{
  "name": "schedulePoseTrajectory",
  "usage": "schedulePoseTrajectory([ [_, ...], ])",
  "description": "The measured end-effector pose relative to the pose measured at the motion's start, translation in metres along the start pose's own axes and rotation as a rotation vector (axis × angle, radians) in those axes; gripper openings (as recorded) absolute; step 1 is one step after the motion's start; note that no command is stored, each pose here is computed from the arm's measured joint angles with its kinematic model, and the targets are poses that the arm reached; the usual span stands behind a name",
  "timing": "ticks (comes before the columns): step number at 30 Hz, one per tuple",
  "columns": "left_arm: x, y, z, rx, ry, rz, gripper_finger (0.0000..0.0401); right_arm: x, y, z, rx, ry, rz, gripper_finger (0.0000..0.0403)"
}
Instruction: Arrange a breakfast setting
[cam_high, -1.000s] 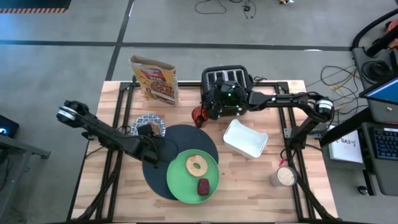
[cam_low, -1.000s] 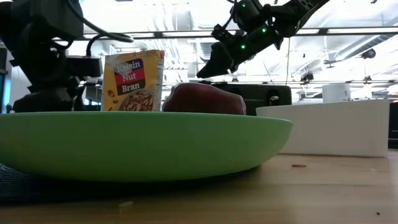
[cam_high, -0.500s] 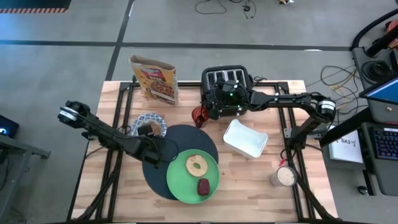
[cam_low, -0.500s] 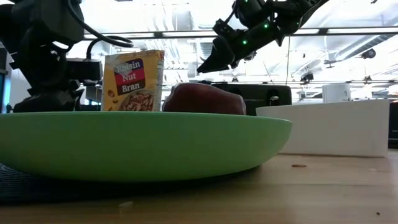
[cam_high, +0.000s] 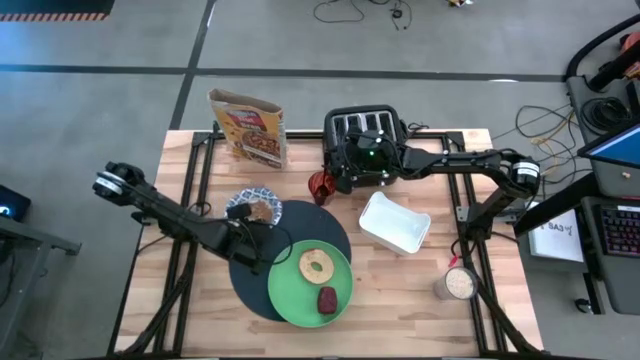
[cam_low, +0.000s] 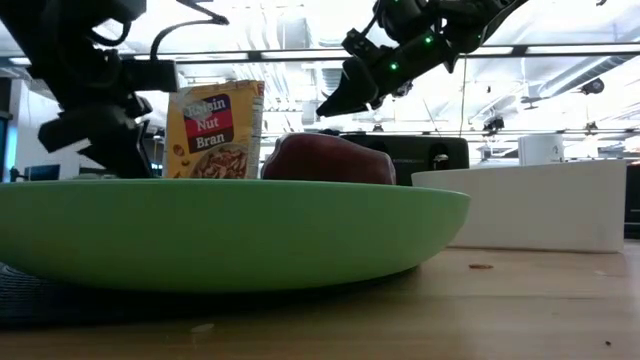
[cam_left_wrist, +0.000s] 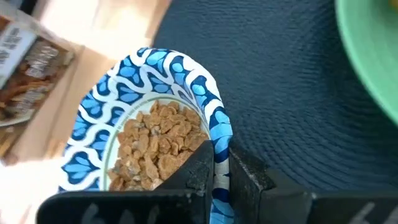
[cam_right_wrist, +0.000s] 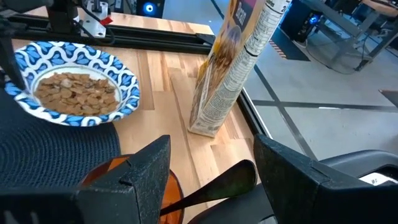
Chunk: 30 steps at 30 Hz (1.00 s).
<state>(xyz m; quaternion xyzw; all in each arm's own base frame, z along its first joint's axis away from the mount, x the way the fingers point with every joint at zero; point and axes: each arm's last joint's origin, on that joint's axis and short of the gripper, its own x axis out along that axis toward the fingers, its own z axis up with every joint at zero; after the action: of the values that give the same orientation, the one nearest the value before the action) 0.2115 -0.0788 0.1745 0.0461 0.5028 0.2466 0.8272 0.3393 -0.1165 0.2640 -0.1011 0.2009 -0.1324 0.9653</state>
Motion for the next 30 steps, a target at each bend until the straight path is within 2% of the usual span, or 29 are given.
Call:
schedulePoseTrajectory([
  [5,0.0,-0.002,-0.002,-0.023,0.031,-0.04,0.0045,0.0,0.001,-0.003,0.011,0.028,0.008,0.0219],
  [18,-0.004,-0.005,0.0,-0.016,0.027,-0.07,0.0193,-0.001,0.0,-0.003,0.04,0.077,0.007,0.0219],
  [23,-0.008,-0.006,0.005,0.025,0.004,-0.063,0.0216,-0.004,-0.005,0.011,0.037,0.103,-0.012,0.0219],
  [30,-0.019,0.002,0.005,0.074,-0.066,-0.021,0.0219,-0.006,-0.01,0.019,0.03,0.123,-0.011,0.0219],
])
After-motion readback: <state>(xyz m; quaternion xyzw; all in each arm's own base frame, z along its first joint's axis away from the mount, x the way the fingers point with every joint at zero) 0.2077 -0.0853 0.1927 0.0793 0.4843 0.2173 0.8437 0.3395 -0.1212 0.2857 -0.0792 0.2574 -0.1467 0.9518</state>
